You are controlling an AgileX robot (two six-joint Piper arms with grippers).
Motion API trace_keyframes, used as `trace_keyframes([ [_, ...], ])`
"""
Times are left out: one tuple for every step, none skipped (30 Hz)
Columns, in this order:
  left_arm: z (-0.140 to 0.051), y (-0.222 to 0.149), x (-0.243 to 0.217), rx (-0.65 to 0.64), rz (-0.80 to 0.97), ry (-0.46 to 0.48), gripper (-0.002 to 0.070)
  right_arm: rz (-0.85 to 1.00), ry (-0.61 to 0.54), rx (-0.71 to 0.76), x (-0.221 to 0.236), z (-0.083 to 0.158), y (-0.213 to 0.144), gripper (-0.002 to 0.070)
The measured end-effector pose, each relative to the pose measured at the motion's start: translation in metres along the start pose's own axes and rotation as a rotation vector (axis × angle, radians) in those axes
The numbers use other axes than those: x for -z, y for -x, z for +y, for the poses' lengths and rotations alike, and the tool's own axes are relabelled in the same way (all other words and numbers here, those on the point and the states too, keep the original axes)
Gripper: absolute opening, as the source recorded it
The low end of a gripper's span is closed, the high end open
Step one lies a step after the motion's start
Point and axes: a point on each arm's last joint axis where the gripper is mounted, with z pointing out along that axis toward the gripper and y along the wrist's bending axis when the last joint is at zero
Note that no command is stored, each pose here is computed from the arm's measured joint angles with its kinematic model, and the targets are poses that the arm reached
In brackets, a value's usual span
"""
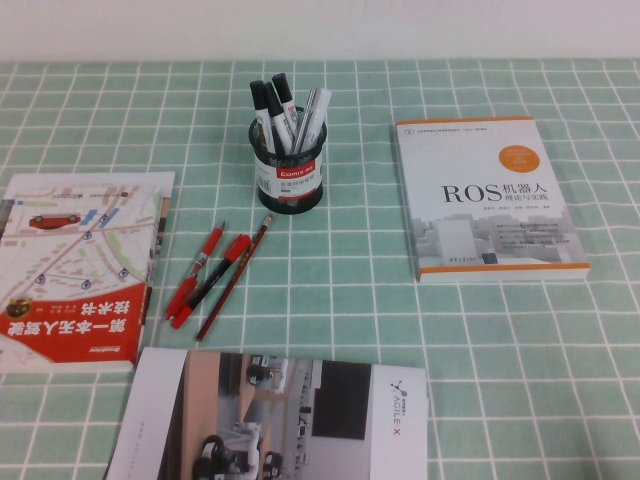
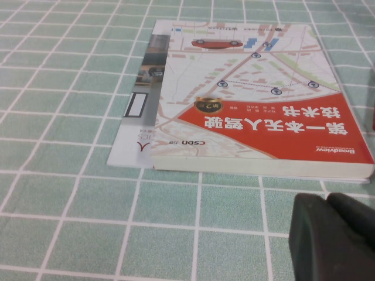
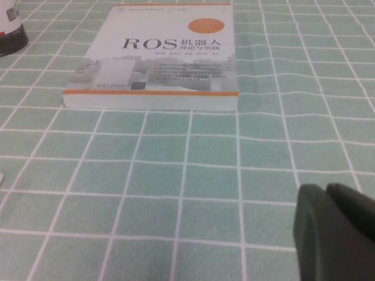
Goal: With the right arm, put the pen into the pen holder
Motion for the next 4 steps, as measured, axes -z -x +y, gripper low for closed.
trace_keyframes([
  [0.0,0.0,0.0,0.0,0.0,0.0,-0.0004,0.0,0.0,0.0,0.0,0.0,0.0,-0.0019],
  [0.0,0.0,0.0,0.0,0.0,0.0,-0.0004,0.0,0.0,0.0,0.0,0.0,0.0,-0.0019],
  [0.0,0.0,0.0,0.0,0.0,0.0,-0.0004,0.0,0.0,0.0,0.0,0.0,0.0,-0.0019],
  [0.0,0.0,0.0,0.0,0.0,0.0,-0.0004,0.0,0.0,0.0,0.0,0.0,0.0,-0.0019],
])
